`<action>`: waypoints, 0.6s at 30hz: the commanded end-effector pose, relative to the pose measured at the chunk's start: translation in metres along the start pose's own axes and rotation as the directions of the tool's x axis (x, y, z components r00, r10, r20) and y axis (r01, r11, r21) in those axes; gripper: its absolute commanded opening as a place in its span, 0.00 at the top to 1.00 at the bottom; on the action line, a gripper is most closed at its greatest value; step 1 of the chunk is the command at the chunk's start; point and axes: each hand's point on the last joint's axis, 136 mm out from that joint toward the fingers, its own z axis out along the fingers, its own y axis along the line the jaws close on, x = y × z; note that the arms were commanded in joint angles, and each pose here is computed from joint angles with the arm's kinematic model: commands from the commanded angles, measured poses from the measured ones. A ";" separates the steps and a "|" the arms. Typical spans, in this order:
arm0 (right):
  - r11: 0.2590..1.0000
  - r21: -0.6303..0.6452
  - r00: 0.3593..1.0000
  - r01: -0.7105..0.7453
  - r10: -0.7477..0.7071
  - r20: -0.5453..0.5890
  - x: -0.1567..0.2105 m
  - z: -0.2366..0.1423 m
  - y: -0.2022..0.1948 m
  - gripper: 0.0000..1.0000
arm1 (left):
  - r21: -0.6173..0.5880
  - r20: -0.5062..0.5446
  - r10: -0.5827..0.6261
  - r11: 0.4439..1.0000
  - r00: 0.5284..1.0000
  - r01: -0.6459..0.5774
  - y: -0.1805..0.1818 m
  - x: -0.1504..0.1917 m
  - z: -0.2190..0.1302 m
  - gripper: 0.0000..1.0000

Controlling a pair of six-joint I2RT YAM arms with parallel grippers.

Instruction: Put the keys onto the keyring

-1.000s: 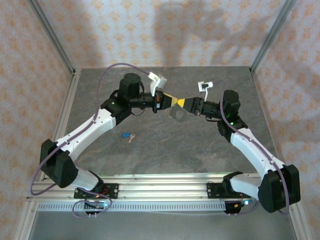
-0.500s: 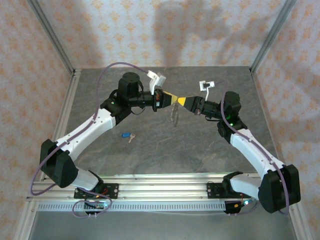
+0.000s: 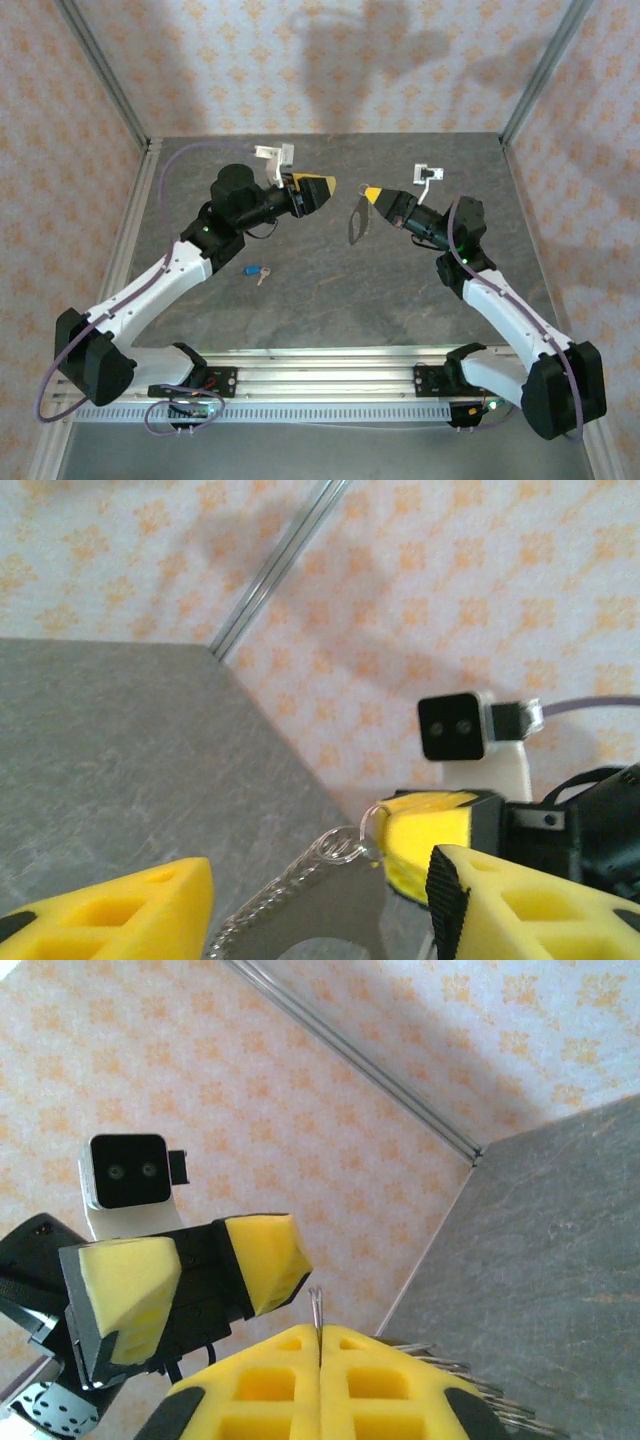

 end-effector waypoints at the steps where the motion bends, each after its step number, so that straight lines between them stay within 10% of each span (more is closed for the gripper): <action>1: 0.997 -0.064 0.995 0.047 -0.041 0.090 -0.016 -0.003 0.022 1.00 | 0.042 0.067 -0.047 0.998 0.997 0.044 -0.008 -0.013 -0.001 0.40; 18: 0.992 -0.119 0.997 0.034 -0.025 0.074 -0.014 0.005 0.034 1.00 | 0.174 -0.015 -0.055 0.983 0.998 0.057 -0.023 0.007 0.026 0.54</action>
